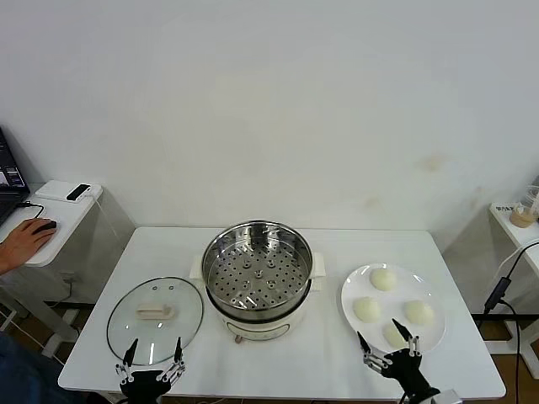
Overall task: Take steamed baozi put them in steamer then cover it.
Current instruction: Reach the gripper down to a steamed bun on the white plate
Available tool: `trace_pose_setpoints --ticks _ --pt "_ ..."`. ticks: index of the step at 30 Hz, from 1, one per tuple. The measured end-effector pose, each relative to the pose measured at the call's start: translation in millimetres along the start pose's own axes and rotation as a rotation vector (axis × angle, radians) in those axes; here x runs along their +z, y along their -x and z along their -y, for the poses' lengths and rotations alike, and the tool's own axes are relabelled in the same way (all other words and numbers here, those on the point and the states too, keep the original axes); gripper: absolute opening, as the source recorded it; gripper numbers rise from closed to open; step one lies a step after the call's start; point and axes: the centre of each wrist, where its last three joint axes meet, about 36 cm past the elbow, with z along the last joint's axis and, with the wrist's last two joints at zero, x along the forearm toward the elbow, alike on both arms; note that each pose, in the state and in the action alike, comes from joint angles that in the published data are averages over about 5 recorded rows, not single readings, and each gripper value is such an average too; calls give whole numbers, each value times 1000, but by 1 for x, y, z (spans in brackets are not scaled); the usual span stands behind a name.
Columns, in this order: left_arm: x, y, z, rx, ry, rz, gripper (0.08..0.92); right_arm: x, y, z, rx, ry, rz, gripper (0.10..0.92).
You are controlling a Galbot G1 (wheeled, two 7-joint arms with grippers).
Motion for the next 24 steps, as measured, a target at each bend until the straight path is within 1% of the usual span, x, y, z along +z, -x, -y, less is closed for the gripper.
trace_pose_setpoints --ticks 2,7,12,18,24 --pt "-2 1 -1 -1 6 2 823 -1 2 5 9 -29 -2 823" --pt "-10 6 -5 4 37 10 823 -5 14 37 48 -202 -19 823" --pt "-10 8 -6 9 65 14 823 -15 36 76 35 -402 -54 823" --pt "-10 9 -5 13 91 18 823 -37 74 127 -40 -649 -118 823" --pt "-9 10 -6 6 105 24 823 -69 118 169 -184 -871 -210 823"
